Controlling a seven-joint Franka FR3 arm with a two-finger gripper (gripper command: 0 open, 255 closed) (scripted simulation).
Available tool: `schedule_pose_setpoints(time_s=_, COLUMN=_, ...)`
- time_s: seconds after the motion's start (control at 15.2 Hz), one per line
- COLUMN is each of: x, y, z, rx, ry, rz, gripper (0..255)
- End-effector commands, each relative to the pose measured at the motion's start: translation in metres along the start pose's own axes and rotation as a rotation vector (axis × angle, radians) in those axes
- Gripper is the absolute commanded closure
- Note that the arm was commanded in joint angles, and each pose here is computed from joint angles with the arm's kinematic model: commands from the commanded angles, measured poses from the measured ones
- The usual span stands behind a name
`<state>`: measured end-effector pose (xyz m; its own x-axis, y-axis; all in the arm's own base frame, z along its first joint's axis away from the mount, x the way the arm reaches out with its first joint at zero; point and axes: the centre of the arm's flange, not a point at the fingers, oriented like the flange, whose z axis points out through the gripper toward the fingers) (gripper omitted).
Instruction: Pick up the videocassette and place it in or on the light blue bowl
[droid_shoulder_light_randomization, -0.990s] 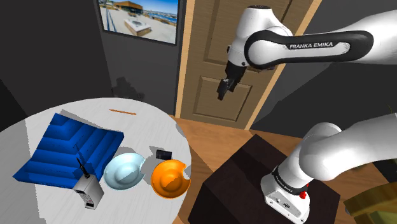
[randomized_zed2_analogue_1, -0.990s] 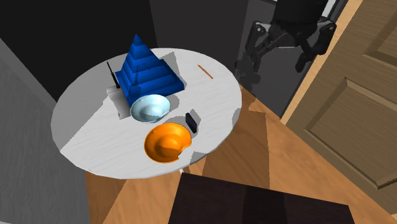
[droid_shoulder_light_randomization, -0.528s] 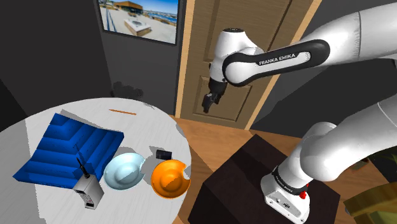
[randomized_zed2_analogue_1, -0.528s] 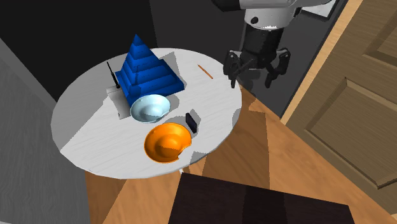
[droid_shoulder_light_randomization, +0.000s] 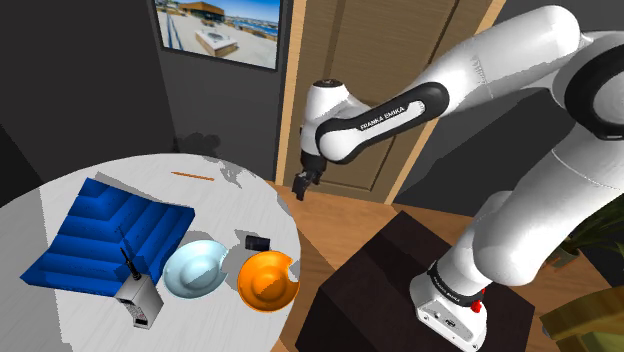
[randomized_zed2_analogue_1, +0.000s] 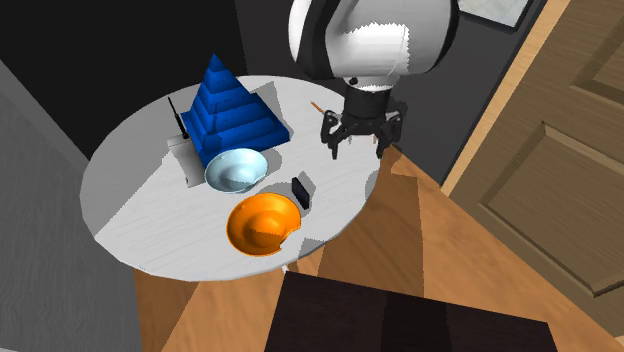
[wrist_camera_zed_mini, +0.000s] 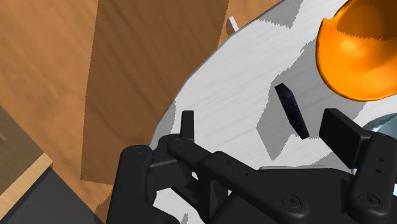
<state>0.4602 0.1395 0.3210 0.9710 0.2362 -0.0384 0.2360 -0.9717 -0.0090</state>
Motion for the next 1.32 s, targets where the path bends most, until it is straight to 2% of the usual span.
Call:
schedule_pose_setpoints(time_s=0.0, x=0.010, y=-0.011, z=0.022, rx=0.009, ry=-0.011, rz=-0.017, gripper=0)
schedule_pose_setpoints(time_s=0.86, x=0.070, y=-0.092, z=0.162, rx=0.061, ry=-0.081, rz=-0.127, gripper=0)
schedule_pose_setpoints(time_s=1.25, x=0.069, y=-0.095, z=0.190, rx=0.062, ry=-0.083, rz=-0.129, gripper=0)
